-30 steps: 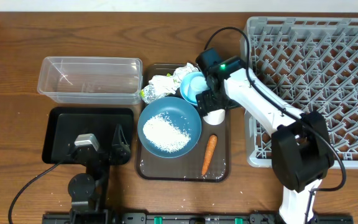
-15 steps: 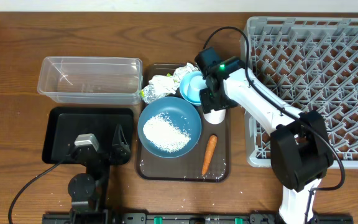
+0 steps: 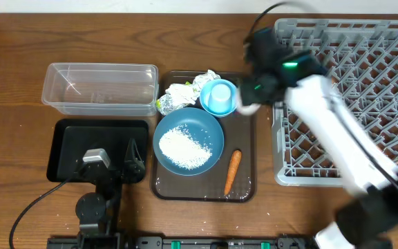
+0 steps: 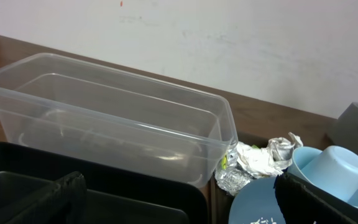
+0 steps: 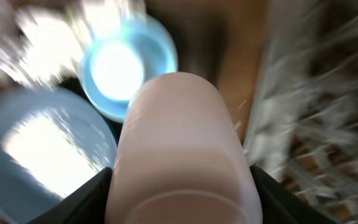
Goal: Sort waste into correct bins and load items into the dishwasher rack
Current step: 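Carry the pink cup right and set it upright in the rack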
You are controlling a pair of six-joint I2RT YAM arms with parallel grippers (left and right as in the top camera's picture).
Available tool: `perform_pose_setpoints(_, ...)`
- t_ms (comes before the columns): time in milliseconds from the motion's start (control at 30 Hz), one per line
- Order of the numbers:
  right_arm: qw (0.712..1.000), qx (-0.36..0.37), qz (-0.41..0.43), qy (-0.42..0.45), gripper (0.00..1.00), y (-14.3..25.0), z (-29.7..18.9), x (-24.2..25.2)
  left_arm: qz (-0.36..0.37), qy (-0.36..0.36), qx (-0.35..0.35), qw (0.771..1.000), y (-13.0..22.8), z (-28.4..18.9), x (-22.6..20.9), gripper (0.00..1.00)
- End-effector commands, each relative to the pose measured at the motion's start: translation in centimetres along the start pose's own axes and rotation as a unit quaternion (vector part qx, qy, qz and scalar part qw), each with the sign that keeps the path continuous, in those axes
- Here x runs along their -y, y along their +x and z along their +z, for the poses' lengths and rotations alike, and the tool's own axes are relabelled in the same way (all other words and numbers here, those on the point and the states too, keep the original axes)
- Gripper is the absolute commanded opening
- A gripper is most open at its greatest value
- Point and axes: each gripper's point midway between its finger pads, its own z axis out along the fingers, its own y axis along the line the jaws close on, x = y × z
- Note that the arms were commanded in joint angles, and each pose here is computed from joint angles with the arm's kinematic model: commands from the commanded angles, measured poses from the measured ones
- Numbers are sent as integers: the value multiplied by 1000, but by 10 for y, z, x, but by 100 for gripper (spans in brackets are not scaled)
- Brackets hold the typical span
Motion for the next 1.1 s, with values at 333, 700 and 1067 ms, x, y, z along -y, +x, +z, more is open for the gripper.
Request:
perform_pose_setpoints(333, 938, 204, 255, 121, 70, -50, -122, 240, 5, 2, -23, 1000, 16, 1, -1, 99)
perform_pose_setpoints(700, 916, 108, 361, 137, 75, -11, -39, 353, 5, 2, -23, 1000, 16, 1, -1, 99)
perform_pose_setpoints(1067, 934, 128, 334, 32, 77, -37, -40, 305, 5, 2, -23, 1000, 16, 1, -1, 99)
